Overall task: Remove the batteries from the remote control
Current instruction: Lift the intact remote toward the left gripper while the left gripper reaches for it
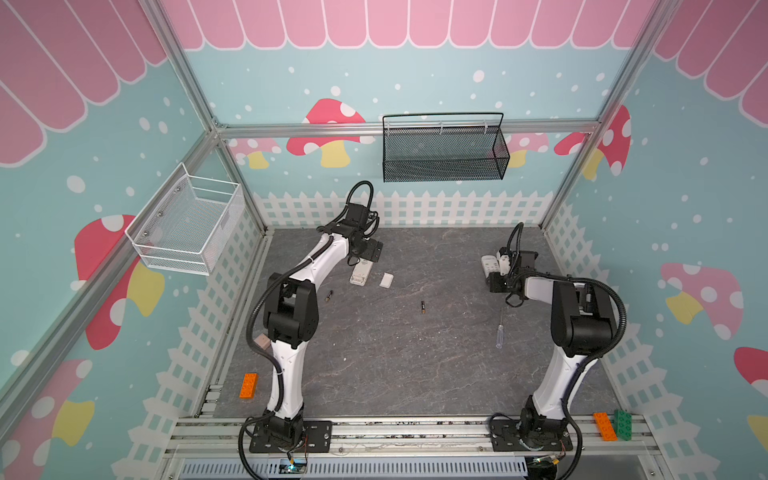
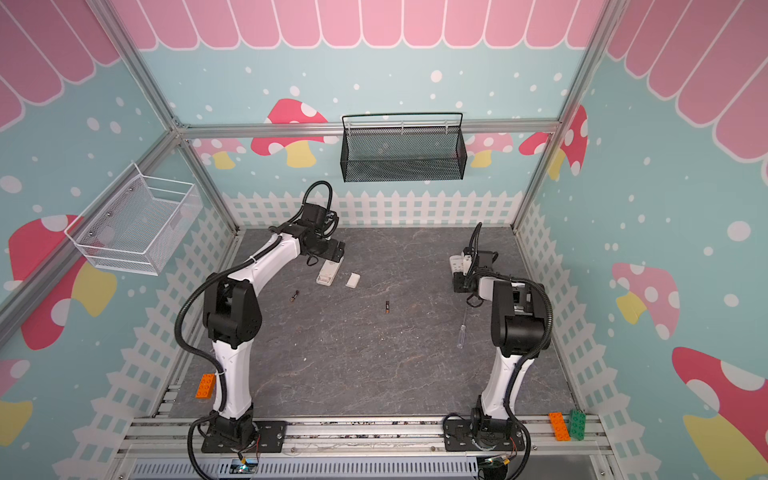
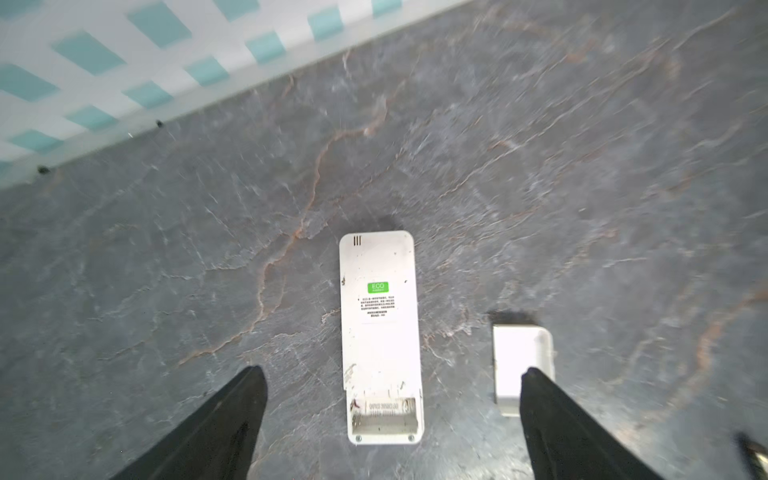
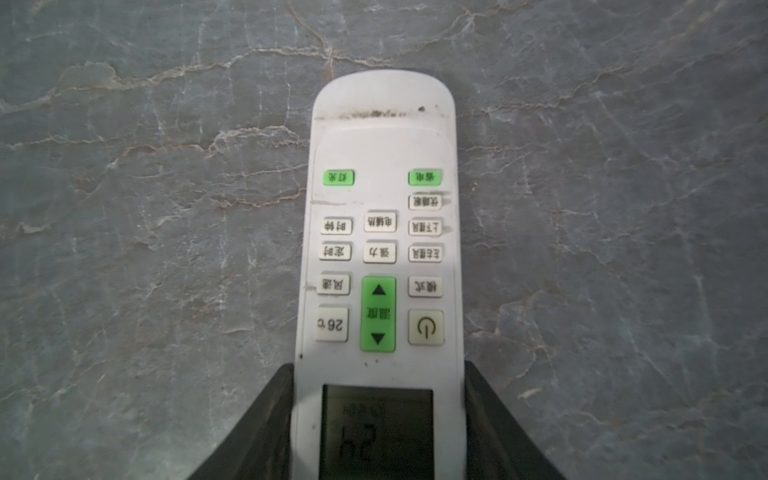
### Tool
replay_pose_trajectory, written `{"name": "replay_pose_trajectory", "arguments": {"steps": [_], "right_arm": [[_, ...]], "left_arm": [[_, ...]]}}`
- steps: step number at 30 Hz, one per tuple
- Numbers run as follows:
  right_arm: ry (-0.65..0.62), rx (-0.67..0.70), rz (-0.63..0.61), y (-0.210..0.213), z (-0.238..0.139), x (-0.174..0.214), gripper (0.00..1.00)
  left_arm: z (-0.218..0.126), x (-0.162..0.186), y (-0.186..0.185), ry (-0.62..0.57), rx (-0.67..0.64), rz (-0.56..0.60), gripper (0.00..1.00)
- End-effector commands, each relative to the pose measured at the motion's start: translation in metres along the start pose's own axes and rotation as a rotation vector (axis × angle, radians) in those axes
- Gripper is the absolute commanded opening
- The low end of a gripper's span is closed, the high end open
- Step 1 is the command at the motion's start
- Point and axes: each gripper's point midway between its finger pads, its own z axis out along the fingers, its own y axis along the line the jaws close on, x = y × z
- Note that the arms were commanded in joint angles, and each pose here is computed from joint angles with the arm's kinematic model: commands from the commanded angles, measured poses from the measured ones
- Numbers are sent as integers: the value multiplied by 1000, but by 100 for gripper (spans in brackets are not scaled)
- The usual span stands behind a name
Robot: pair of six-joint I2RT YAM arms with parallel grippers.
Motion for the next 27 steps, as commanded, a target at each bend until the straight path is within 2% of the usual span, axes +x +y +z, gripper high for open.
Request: {"name": "replay_pose_trajectory", "arguments": {"steps": [1,3,7,13,15,18,22,27], "right_arm": [[-12,-64,-24,14,-19,-7,27],[-60,-112,-35,27,-38,-20,26],[-184,-211,-58,52,-81,-37,25],[-333,-450,-79,101,-147,-37,23],[-380,-545,-99,118,-168,-36,21],[-410,-713,-130,149,-197,-33,20],[-426,-908,-243,187,-230,-21,19],[-411,-1092,-300,213,-257,-7,19]], "left_arm": [[-43,-33,-21,-114,118,57,96],[-63,-45,-33,-163,184,99,96],[-99,-56,-65,-273,312,299,96],[-160,-42,-110,-423,456,658,97],[-176,-37,-119,-459,509,732,96],[-196,-32,-133,-507,566,845,96],[-213,-15,-150,-565,606,1103,96],[-215,4,-170,-587,619,1393,96]]}}
